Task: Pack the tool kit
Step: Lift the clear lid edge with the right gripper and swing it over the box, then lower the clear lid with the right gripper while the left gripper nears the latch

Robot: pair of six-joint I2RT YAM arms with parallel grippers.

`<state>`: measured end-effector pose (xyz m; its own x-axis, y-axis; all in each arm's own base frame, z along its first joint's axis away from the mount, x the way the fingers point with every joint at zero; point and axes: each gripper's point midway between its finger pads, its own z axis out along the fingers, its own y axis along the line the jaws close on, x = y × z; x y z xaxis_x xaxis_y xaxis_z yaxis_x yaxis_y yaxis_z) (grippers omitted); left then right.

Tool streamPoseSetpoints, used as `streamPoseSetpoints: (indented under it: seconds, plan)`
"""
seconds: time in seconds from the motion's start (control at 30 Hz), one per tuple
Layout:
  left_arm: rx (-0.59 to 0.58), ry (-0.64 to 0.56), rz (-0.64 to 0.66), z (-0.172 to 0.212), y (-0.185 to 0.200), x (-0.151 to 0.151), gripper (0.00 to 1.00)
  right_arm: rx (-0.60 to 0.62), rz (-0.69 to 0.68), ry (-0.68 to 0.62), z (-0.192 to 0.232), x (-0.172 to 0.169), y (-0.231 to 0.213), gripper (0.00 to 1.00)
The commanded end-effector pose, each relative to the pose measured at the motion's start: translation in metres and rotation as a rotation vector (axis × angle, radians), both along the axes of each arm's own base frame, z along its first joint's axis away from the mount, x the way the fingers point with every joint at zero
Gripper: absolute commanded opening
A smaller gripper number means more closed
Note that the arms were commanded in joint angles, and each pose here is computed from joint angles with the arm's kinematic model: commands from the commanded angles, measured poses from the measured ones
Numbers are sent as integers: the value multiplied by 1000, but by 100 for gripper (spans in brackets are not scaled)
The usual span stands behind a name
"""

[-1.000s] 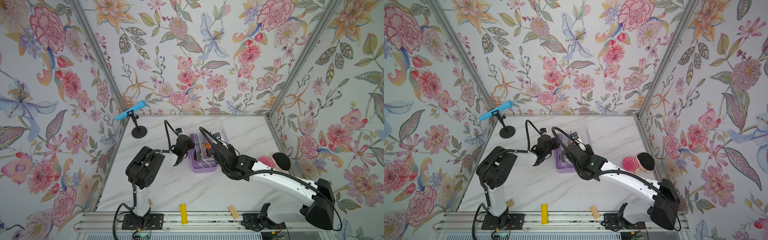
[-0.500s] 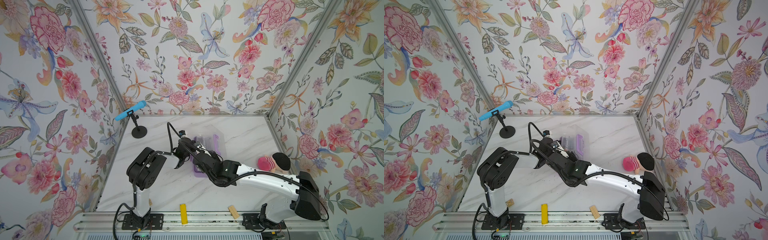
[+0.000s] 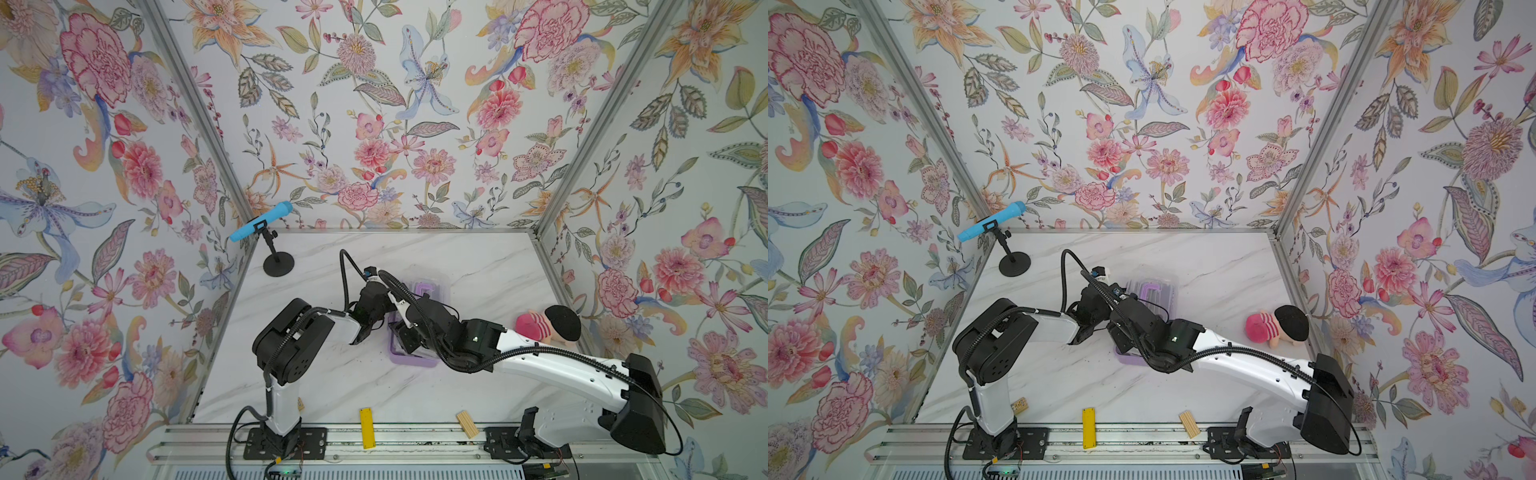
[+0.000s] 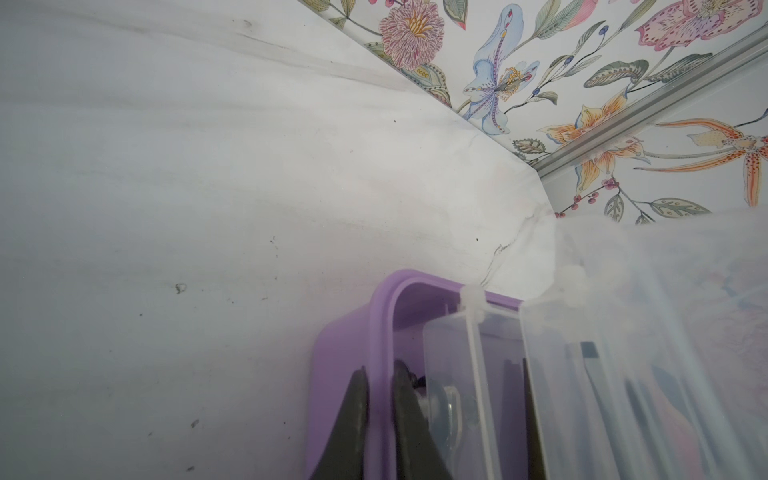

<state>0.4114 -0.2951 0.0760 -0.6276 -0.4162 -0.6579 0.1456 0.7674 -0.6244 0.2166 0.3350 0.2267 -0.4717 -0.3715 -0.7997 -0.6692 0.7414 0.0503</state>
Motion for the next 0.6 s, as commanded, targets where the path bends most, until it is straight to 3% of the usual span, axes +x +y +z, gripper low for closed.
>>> streamPoseSetpoints:
  seconds: [0.0, 0.13, 0.43, 0.53, 0.57]
  plan:
    - [104, 76, 91, -28, 20, -9, 1, 117, 90, 105, 14, -29, 0, 59]
    - [139, 88, 189, -31, 32, 4, 0, 203, 152, 113, 37, -50, -15, 63]
    - [59, 75, 290, -23, 19, 46, 0, 168, 57, 171, 17, -39, -52, 61]
    - [57, 59, 280, -12, 16, 54, 12, 163, 17, 189, 6, -31, -62, 62]
    - [71, 47, 279, -6, 18, 55, 21, 164, 9, 193, 5, -29, -64, 62]
